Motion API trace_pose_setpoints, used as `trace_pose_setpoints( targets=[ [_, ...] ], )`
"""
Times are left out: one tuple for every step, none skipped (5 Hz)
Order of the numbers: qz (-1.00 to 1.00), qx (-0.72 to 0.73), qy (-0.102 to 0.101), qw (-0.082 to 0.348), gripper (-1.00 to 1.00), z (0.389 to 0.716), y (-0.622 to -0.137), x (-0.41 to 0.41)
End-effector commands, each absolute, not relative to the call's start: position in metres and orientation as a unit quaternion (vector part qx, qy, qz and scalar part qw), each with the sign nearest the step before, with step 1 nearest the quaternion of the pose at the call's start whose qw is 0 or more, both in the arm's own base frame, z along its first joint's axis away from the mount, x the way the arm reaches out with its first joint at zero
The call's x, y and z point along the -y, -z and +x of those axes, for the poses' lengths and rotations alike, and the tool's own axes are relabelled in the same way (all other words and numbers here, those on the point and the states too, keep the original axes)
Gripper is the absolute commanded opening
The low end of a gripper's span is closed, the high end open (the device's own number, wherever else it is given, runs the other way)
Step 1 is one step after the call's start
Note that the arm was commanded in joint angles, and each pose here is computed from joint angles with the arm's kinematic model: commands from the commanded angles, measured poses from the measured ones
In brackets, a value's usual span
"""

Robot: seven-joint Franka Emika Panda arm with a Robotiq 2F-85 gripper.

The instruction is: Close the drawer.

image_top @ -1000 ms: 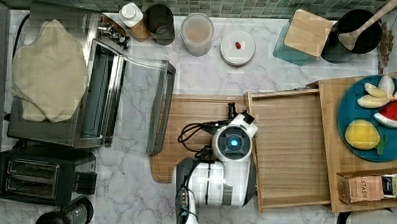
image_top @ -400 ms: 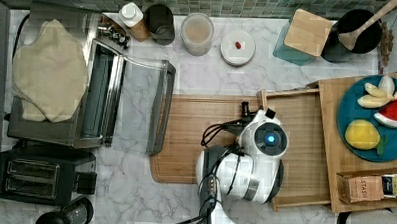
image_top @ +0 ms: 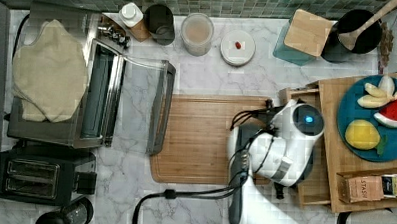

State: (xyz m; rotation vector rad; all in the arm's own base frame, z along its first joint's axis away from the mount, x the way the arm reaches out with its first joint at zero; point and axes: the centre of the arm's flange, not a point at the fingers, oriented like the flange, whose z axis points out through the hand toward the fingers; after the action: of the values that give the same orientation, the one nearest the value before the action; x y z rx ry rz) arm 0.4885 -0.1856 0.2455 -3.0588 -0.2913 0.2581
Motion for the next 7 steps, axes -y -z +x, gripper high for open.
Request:
trace_pose_setpoints(
  targets=[
    [-0.995, -0.023, 0.023, -0.098, -1.00, 0.4608, -0.3343, 0.4150],
    [-0.995, -0.023, 0.024, -0.098, -1.00, 0.4609, -0.3344, 0.4151],
    [-0.995, -0.023, 0.024, -0.098, -1.00, 0.4610, -0.3345, 0.4149],
    [-0.995, -0.023, 0.024, -0.098, -1.00, 0.4609, -0.3344, 0.4150],
    [-0.995, -0.023, 0.024, -0.098, -1.00, 0.4610, -0.3344, 0.4150],
    [-0.995, -0.023, 0.024, -0.098, -1.00, 0.4610, -0.3344, 0.4149],
    [-0.995, -0.023, 0.024, -0.098, -1.00, 0.4609, -0.3344, 0.4149]
  ],
)
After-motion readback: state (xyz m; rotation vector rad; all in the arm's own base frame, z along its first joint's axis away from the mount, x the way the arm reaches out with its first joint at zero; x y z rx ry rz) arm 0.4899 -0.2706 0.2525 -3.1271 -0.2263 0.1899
